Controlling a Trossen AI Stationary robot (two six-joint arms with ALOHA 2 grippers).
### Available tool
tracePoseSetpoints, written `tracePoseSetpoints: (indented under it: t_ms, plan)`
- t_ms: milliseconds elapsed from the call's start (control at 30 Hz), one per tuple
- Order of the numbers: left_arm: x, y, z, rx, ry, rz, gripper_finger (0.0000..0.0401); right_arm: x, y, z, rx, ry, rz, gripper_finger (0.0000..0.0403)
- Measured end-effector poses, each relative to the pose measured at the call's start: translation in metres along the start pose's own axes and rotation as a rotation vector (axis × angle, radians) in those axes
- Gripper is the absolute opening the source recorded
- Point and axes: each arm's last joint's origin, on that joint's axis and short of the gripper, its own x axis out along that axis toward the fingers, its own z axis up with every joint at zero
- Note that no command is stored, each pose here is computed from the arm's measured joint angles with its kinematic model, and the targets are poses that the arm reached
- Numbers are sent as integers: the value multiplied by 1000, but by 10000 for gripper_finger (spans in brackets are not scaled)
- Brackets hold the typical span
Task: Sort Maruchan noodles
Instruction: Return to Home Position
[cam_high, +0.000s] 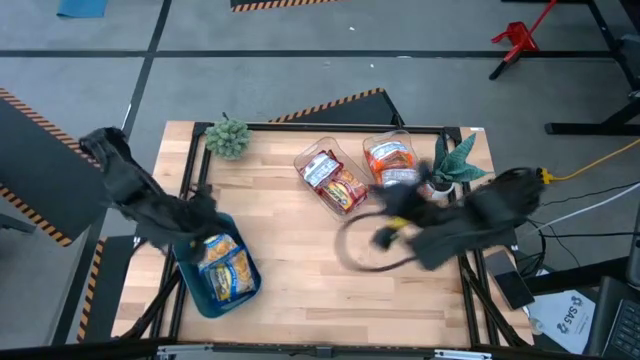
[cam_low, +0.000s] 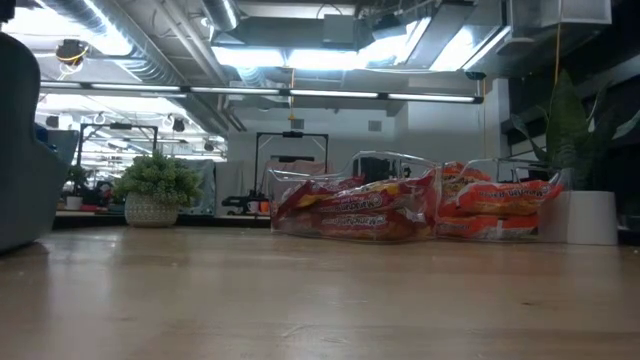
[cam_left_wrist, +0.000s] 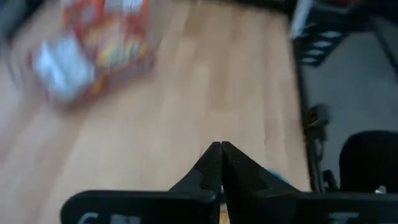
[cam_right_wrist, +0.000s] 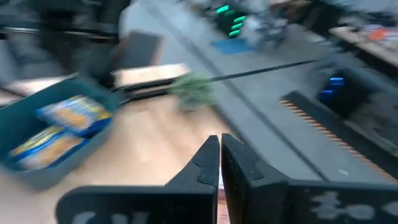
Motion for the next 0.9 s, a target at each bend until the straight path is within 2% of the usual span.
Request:
tracePoseSetpoints:
  t_ms: [67,100,133,200,267,400,533,600,700,767,833,900]
  plan:
    - [-20,3,11,91,-68,-44,0,-26,-28,-6,36,-28,-71,2]
    - [-30,5,15,119,-107,-56,0,-37,-37,-7,94,-60,-77,2]
    - [-39,9,19,145,-145,-63,0,-46,-44,-9,121,-89,-65,2]
    - [-57,21,24,199,-189,-86,0,-62,-53,-20,89,-112,-7,2]
    - [-67,32,23,160,-210,-110,0,-70,-62,-38,89,-121,8,2]
    - [-74,51,15,127,-249,-114,0,-65,-81,-89,202,-149,-25,1]
    - [-69,66,-3,82,-296,-129,0,-46,-94,-150,396,-156,-11,1]
    - [-61,71,-15,57,-316,-177,0,-34,-92,-180,490,-156,21,0]
    - [-50,78,-36,15,-343,-324,0,-19,-88,-219,617,-153,111,0]
    - [-42,82,-50,-6,-376,-422,0,-10,-80,-239,669,-150,212,0]
    - [-34,86,-63,-17,-420,-514,0,-3,-72,-249,695,-180,338,0]
    - [-28,90,-75,-26,-473,-607,0,2,-68,-251,706,-259,523,0]
